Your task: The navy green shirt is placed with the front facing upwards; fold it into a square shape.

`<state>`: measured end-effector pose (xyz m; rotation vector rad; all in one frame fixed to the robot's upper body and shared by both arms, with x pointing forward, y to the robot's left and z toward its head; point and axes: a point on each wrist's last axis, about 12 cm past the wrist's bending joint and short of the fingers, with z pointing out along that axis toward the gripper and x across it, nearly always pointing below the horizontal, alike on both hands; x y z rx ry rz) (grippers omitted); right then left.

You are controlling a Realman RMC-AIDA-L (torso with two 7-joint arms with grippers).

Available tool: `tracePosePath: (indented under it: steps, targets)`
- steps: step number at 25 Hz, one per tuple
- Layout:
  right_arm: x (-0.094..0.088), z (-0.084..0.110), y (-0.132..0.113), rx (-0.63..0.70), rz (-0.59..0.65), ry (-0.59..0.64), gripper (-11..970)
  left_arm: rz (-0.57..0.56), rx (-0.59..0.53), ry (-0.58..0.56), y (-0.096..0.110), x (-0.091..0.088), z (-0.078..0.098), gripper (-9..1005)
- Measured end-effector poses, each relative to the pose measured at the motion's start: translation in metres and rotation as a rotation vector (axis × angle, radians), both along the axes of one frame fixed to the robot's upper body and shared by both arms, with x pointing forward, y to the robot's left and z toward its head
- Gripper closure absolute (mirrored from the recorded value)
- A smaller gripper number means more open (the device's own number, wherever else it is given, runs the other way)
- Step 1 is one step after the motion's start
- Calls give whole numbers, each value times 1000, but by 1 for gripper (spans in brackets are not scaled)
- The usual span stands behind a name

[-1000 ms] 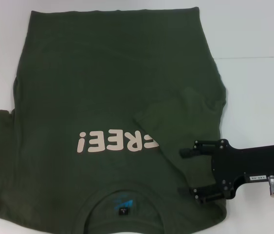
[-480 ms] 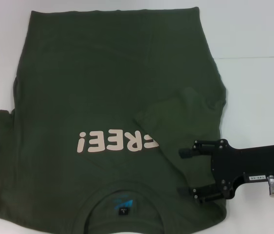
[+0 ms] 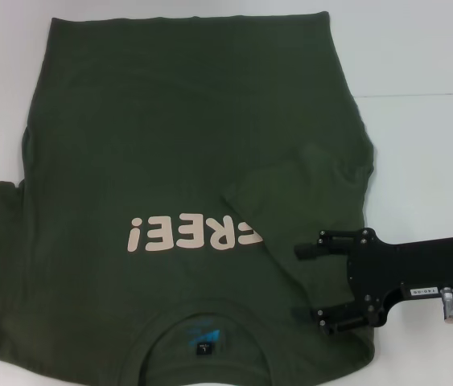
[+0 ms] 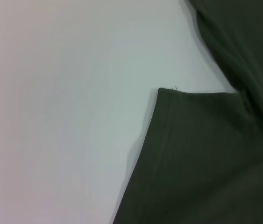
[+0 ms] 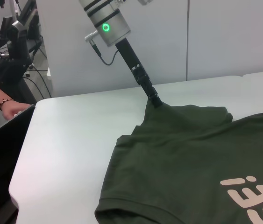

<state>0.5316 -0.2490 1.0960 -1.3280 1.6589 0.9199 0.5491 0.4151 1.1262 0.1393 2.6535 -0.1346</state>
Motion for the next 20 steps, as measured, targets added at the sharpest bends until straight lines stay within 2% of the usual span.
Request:
tracePosePath:
  steps: [11,16,19,20]
  targets:
    - [1,0,1,1,1,1,45,6,5,-4,-1,3,-5,47]
    - [1,0,1,1,1,1,45,15,11,-12,0,4,-5,99]
    - [1,0,1,1,1,1,45,17,14,-16,1,3,-5,312]
    - [1,0,1,1,1,1,45,18,16,-18,2,3,-5,334]
